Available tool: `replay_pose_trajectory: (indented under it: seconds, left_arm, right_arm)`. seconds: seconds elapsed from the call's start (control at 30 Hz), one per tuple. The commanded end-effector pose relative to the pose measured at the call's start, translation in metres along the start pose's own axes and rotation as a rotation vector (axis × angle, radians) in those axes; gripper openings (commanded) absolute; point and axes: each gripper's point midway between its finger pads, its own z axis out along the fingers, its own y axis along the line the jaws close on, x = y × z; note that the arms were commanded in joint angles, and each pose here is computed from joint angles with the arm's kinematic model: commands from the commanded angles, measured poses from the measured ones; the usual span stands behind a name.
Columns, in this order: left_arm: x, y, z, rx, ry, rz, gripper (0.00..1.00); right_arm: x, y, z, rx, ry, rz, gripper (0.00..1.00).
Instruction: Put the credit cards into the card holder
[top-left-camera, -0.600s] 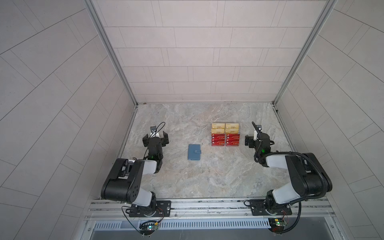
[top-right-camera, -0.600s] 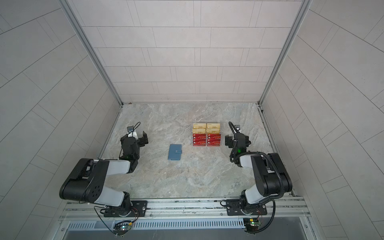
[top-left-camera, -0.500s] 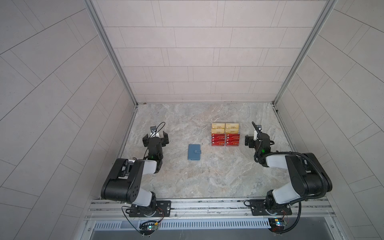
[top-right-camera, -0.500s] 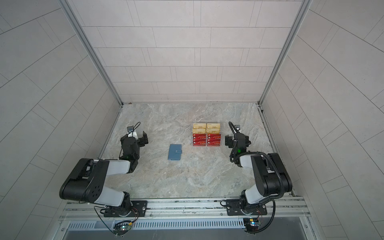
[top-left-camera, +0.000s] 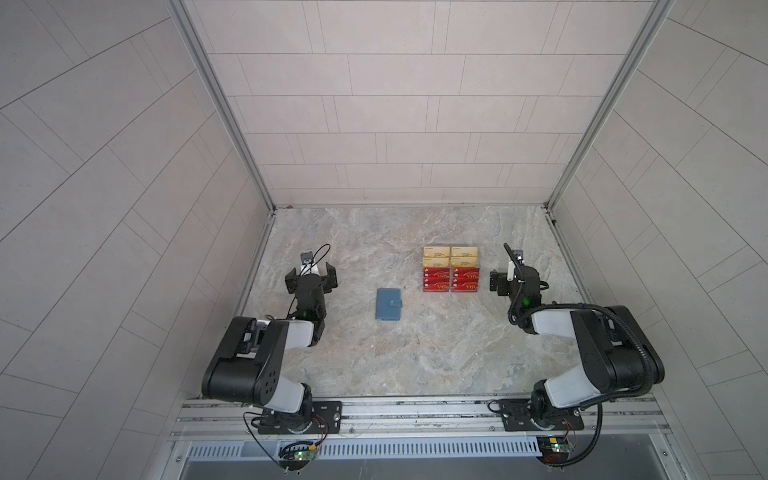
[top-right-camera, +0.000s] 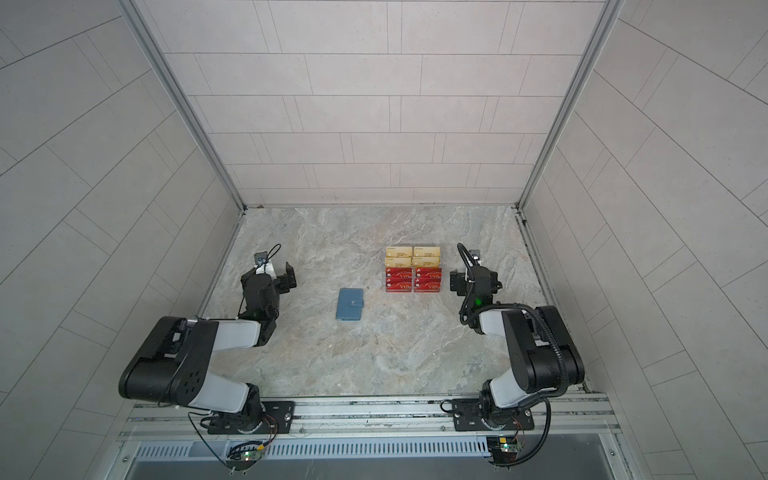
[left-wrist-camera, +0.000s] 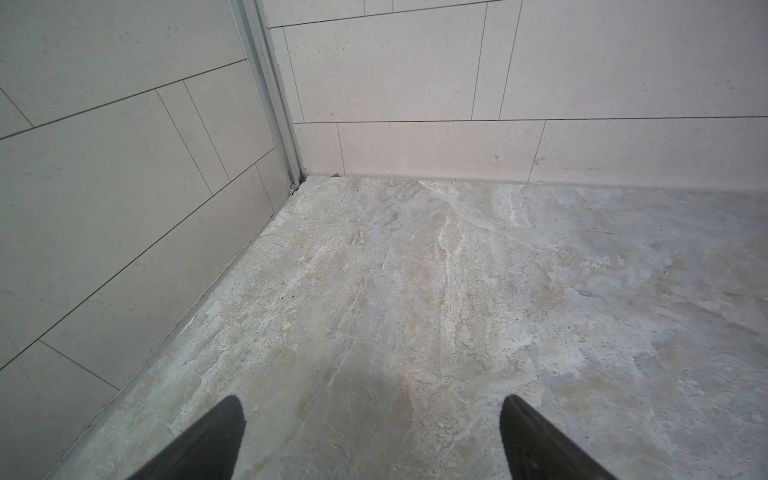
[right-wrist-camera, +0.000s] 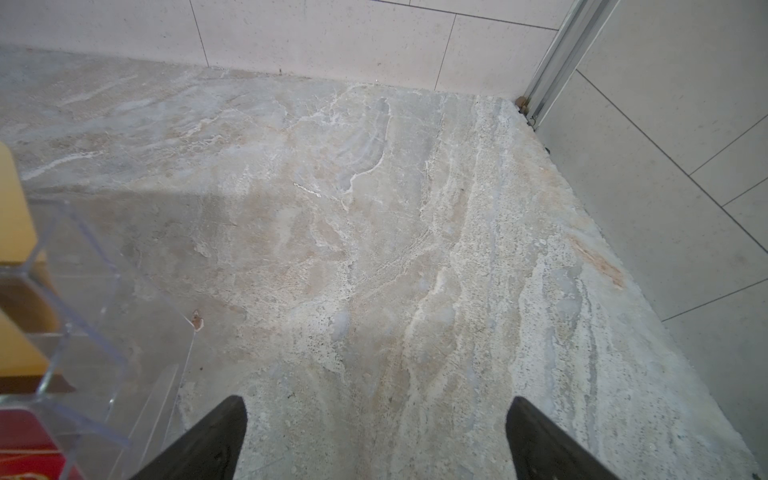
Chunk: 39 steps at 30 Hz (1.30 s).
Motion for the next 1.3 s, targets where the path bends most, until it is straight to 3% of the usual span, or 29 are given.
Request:
replay_pose_trajectory:
  seconds: [0.0, 0.7, 0.87, 1.13, 1.27]
  left_arm:
    - [-0.009, -0.001, 0.000, 0.003, -0.021, -0.002, 1.00]
    - [-0.012, 0.002, -0.002, -0.004, -0.037, -0.012, 1.00]
    - [-0.025, 0.013, -0.008, -0.028, -0.029, -0.044, 1.00]
    - [-0.049, 0.027, -0.013, -0.118, 0.099, -0.044, 1.00]
    - [-0.067, 0.015, -0.027, -0.051, 0.167, -0.060, 1.00]
  right_arm:
    - [-0.008, 0.000, 0.002, 0.008, -0.014, -0.008, 1.00]
    - [-0.007, -0.001, 0.001, 0.008, -0.017, -0.008, 1.00]
    - [-0.025, -0.008, -0.012, 0.031, -0.019, 0.002, 1.00]
    - [-0.064, -0.017, -0.029, 0.063, 0.075, -0.001, 0.96]
    - [-0.079, -0.011, -0.048, 0.029, 0.076, -0.024, 0.92]
